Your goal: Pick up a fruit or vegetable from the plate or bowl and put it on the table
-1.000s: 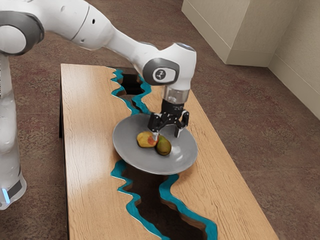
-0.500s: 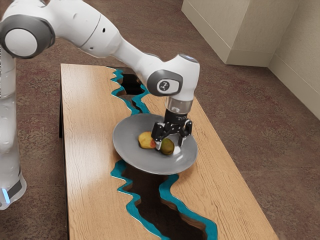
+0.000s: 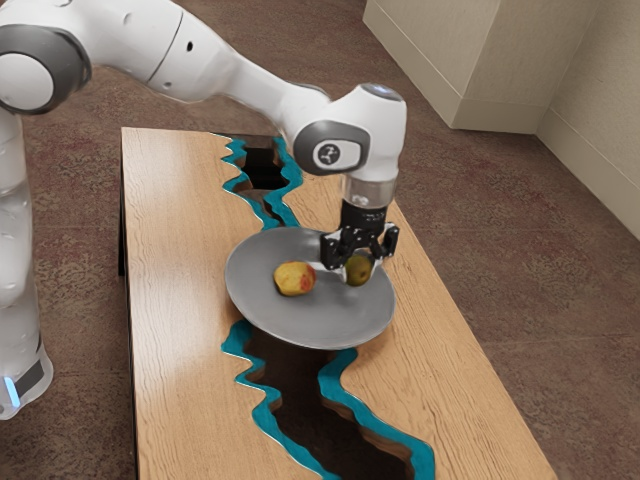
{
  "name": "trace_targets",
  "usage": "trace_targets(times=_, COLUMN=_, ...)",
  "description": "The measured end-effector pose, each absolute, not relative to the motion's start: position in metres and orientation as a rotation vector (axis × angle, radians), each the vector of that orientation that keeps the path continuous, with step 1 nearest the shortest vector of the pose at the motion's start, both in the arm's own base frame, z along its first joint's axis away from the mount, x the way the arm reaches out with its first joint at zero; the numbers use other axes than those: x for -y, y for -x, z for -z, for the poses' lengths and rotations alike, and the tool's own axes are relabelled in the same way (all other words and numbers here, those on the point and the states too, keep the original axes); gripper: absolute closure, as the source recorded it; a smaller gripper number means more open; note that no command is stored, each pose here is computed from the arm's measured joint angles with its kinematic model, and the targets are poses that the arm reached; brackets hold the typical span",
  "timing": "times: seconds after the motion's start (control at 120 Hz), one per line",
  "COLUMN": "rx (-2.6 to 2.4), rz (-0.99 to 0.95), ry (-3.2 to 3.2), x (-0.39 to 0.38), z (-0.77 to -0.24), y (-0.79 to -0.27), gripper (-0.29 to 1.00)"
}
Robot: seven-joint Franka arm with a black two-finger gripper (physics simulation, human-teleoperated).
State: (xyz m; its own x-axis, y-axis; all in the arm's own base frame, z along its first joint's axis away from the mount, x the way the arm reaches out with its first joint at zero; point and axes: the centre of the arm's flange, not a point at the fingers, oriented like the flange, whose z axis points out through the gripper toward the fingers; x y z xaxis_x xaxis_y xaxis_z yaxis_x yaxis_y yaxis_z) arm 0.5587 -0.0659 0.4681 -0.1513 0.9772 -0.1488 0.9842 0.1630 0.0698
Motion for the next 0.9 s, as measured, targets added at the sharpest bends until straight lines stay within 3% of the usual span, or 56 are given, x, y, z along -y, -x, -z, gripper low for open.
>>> trace_targets(times=0.167, rx=-2.193, rz=-0.059, ry=-1.985, x=0.094, z=-0.493, y=-0.589, gripper=0.41)
trace_targets(times=0.308, rx=-1.858, rz=-0.193, ry=-2.246, x=0.264, z=-0.507, y=-0.608, gripper=0.41)
trace_targets(times=0.483, rx=-1.737, rz=-0.306, ry=-2.318, x=0.331, z=-0.511, y=-0.603, gripper=0.41)
trace_targets(times=0.558, rx=-1.734, rz=-0.320, ry=-2.320, x=0.340, z=-0.508, y=-0.601, gripper=0.26)
trace_targets(times=0.767, rx=-1.829, rz=-0.368, ry=-2.242, x=0.308, z=-0.518, y=-0.613, gripper=0.06)
trace_targets(times=0.825, rx=-1.937, rz=-0.380, ry=-2.112, x=0.258, z=-0.569, y=-0.612, gripper=0.04)
trace_targets(times=0.9, rx=-2.182, rz=-0.371, ry=-1.799, x=0.124, z=-0.671, y=-0.587, gripper=0.02)
